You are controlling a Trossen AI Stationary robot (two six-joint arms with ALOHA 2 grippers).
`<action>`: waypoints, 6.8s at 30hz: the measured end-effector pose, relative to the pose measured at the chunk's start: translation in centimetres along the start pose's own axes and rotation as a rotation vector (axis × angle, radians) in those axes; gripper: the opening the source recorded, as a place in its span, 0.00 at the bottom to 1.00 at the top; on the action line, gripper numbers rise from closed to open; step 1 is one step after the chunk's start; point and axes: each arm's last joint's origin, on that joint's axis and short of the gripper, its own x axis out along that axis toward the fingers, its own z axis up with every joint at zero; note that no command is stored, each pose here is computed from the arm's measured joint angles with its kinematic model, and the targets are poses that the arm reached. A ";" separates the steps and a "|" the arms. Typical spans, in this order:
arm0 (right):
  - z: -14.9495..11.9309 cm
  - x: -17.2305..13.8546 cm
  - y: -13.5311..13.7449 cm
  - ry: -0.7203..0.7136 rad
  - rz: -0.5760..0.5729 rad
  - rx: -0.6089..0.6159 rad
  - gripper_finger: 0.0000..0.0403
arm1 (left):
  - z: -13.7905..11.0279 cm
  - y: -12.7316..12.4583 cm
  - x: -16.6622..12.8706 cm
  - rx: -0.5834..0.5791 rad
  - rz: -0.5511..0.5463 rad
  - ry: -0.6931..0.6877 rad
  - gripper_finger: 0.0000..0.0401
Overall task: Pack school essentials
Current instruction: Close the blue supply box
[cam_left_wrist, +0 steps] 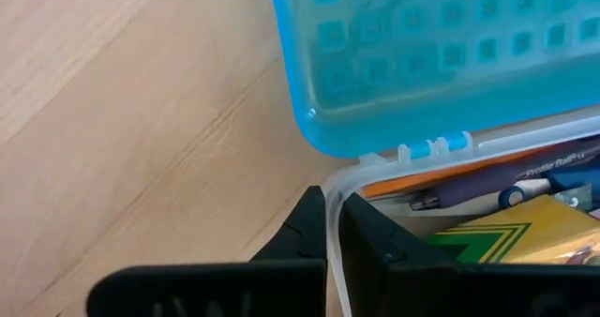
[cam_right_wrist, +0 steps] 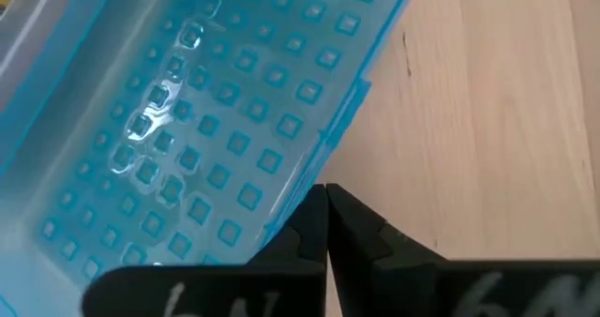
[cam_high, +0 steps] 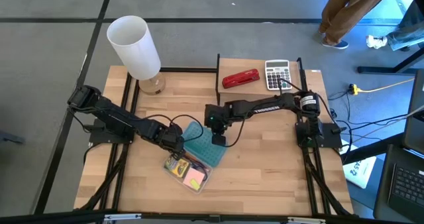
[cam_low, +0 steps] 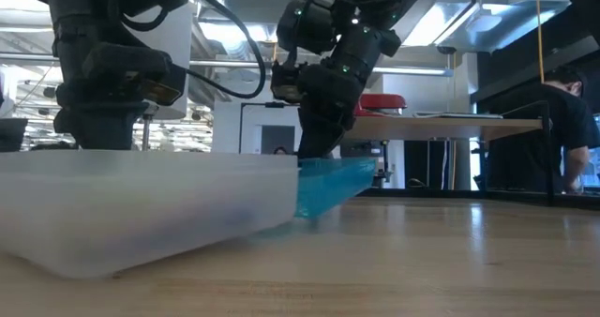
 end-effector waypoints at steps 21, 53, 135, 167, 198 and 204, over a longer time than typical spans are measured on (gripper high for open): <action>3.7 -3.2 2.7 -0.085 0.028 -0.042 0.01 | 0.1 0.2 0.0 -0.055 0.032 -0.044 0.00; 6.2 -5.9 7.7 -0.220 0.094 -0.042 0.01 | 0.5 0.4 0.0 -0.102 0.093 -0.183 0.01; 6.3 -5.7 7.8 -0.232 0.106 -0.075 0.01 | 4.6 1.7 -12.8 0.259 -0.269 -0.600 0.28; 6.3 -5.8 7.8 -0.233 0.105 -0.078 0.01 | -0.1 5.2 -13.3 0.179 -0.248 -0.084 0.28; 6.4 -5.8 7.7 -0.241 0.080 -0.076 0.01 | -11.4 1.7 -5.4 0.291 -0.082 0.231 0.28; 6.4 -5.8 7.7 -0.240 0.080 -0.079 0.01 | -11.9 2.9 -3.3 0.301 -0.113 0.209 0.28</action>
